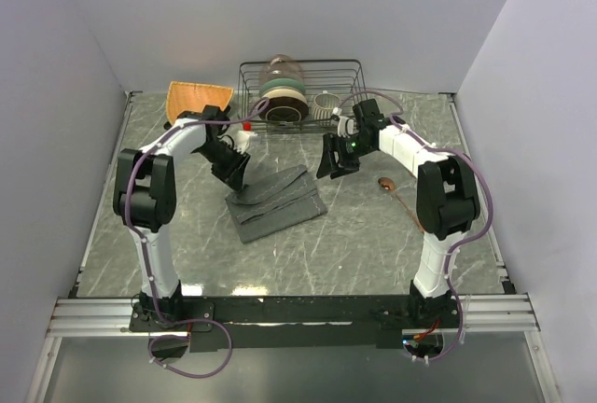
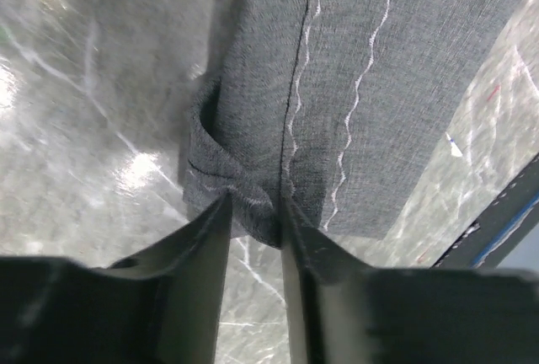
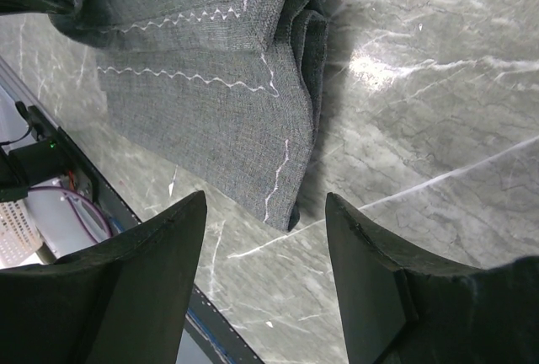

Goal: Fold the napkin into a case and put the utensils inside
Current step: Smooth out the 2/3-rectangle-folded napkin at the center of the board.

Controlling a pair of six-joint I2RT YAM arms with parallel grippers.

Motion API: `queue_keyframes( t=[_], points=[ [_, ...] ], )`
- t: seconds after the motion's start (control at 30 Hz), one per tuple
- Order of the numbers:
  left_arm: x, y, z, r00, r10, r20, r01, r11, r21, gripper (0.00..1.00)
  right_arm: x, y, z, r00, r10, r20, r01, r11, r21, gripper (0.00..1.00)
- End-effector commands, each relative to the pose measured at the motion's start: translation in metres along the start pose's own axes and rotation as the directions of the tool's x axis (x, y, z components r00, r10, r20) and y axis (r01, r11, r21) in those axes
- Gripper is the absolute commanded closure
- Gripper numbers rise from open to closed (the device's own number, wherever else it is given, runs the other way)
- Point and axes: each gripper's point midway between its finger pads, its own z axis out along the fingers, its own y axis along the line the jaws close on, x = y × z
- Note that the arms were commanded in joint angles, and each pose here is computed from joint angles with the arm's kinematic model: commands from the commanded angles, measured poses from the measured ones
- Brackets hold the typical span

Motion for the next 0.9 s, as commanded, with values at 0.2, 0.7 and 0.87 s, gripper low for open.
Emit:
queue_keyframes(
  t=[0.2, 0.7, 0.87],
  points=[
    [-0.007, -0.021, -0.028, 0.993, 0.101, 0.067, -0.094, 0.990, -0.104, 0.84, -0.009, 0.020, -0.015, 0.997, -0.062, 0.047, 0.063, 0.998, -0.010, 0.34],
    [0.032, -0.026, 0.024, 0.992, 0.125, -0.009, -0.125, 0.982, -0.143, 0.77, -0.025, 0.053, 0.013, 0.993, -0.114, 0.038, 0.117, 0.990, -0.080, 0.35],
    [0.042, -0.018, 0.034, 0.990, 0.134, -0.034, -0.137, 0.978, -0.158, 0.68, -0.035, 0.078, 0.033, 0.986, -0.156, 0.057, 0.162, 0.979, -0.120, 0.37]
  ],
)
